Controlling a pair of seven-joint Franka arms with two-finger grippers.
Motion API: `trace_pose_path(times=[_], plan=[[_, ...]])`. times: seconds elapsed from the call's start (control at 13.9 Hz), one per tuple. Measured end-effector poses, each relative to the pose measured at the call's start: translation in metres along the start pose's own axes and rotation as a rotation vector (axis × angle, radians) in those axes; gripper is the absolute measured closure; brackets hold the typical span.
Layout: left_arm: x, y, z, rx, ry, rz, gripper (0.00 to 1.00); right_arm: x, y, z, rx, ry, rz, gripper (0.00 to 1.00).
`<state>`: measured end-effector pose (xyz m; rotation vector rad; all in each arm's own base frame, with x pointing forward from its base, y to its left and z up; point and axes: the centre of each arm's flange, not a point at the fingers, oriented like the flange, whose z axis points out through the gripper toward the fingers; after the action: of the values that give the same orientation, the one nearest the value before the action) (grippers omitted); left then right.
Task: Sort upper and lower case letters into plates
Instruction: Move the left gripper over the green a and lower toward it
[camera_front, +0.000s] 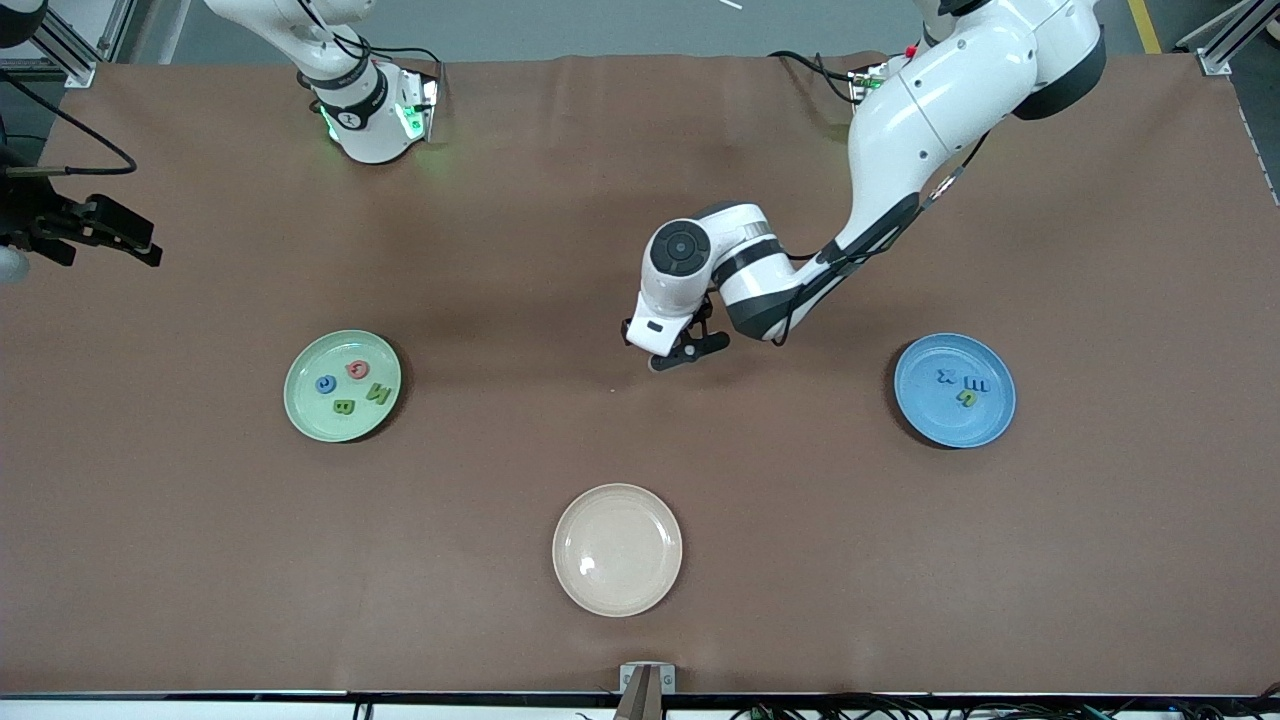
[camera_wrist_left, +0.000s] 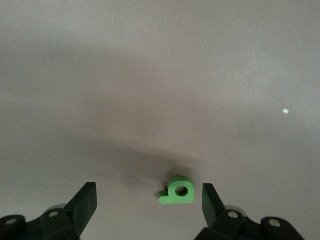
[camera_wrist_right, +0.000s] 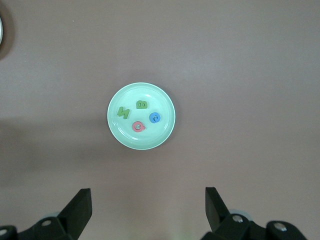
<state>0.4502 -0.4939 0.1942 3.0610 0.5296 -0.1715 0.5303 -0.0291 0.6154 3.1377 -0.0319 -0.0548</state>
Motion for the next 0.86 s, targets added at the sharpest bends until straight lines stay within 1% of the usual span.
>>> trace_pose_path(times=[0.36,0.58,0.65,0.72,0.86], plan=[[-0.015,0.007,0.002,0.003,0.003,0.005,0.07,0.000,0.000,0.000,0.003,0.000,0.000,0.00],[-0.017,0.007,0.007,0.010,0.001,0.008,0.11,0.000,0.000,0.000,0.004,0.001,0.001,0.00],[-0.018,0.007,0.011,0.017,0.002,0.010,0.11,0.000,0.000,0.000,0.004,0.001,0.001,0.00],[-0.019,0.007,0.015,0.022,0.005,0.013,0.11,0.000,0.000,0.000,0.007,0.001,0.001,0.00],[-0.018,0.009,0.019,0.003,0.014,0.013,0.11,0.000,-0.001,0.000,0.028,0.001,0.005,0.00]])
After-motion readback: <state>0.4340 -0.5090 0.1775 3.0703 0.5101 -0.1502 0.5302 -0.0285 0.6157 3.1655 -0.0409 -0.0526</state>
